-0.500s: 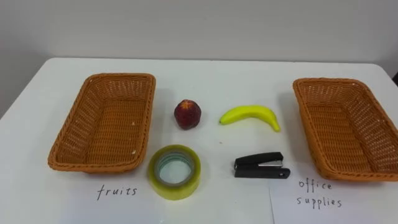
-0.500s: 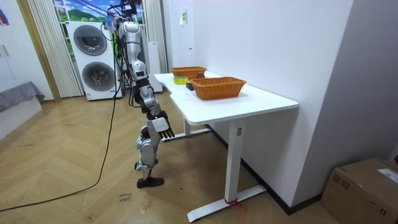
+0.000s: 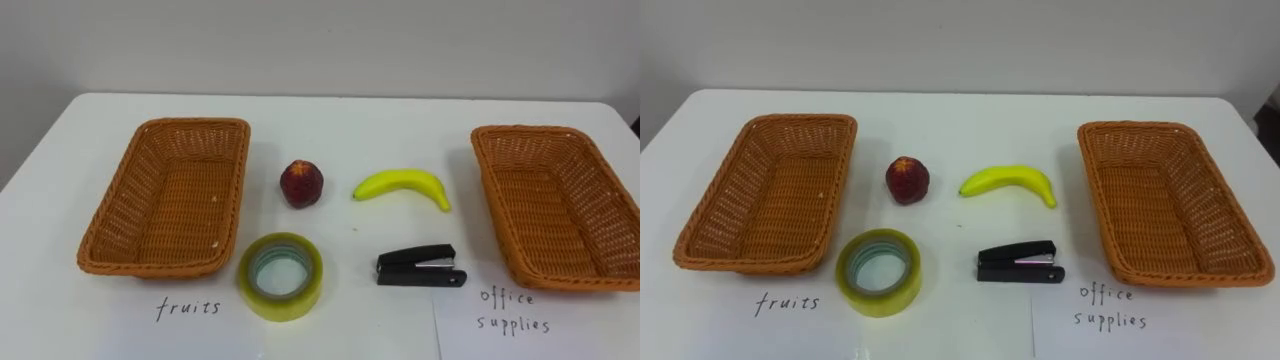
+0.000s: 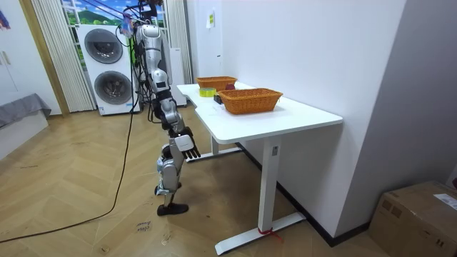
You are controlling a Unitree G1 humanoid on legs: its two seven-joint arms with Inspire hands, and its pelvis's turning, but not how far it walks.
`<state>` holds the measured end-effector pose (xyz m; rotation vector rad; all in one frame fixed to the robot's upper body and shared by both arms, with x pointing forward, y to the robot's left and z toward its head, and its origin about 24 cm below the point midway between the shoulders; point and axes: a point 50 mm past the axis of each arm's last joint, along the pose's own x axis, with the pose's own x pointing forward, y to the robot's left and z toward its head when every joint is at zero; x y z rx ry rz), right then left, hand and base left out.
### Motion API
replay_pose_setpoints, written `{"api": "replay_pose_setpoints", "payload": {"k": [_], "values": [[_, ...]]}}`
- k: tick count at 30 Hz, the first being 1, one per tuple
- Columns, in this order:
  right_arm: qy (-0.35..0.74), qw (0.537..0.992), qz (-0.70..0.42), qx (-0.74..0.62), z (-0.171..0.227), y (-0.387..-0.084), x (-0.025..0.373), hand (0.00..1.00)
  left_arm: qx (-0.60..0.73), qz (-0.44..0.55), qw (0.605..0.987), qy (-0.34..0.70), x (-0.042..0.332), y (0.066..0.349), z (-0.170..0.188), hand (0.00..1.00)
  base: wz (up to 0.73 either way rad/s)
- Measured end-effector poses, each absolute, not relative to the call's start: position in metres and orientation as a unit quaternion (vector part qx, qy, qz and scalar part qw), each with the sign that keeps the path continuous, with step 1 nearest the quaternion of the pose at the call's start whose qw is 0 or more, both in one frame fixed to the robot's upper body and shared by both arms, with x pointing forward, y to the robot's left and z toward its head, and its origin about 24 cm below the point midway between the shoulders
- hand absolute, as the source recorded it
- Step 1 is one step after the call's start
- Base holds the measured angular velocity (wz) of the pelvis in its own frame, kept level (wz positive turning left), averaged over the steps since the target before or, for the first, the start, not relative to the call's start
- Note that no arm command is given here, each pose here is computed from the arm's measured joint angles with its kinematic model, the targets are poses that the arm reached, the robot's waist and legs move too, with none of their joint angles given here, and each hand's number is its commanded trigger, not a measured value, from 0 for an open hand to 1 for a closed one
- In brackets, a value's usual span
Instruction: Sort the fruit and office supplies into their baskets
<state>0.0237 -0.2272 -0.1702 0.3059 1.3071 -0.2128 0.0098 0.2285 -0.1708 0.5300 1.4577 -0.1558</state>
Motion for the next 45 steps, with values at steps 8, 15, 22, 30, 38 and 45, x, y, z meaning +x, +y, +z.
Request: {"api": "replay_pose_setpoints", "payload": {"k": [8,15,22,30,38,45], "values": [[0.611,0.762,-0.128,0.174,-0.171,-0.226,0.017,0.0,0.24,-0.066,0.709,0.66,0.008,0.229,-0.171,0.0,0.0],[0.608,0.745,-0.175,0.213,-0.171,-0.229,0.005,0.0,0.236,-0.052,0.709,0.662,0.007,0.234,-0.17,0.0,-0.02],[0.61,0.721,-0.234,0.232,-0.169,-0.237,-0.019,0.0,0.229,-0.034,0.704,0.672,0.003,0.24,-0.168,0.0,-0.02],[0.59,0.683,-0.338,0.267,-0.166,-0.248,-0.038,0.0,0.227,0.005,0.705,0.672,0.0,0.248,-0.166,0.0,-0.08],[0.514,0.636,-0.474,0.327,-0.159,-0.271,-0.047,0.0,0.224,0.064,0.709,0.666,-0.007,0.264,-0.16,0.0,-0.05],[0.448,0.615,-0.572,0.306,-0.146,-0.307,-0.033,0.0,0.247,0.104,0.709,0.653,-0.011,0.273,-0.156,0.0,-0.1]]}}
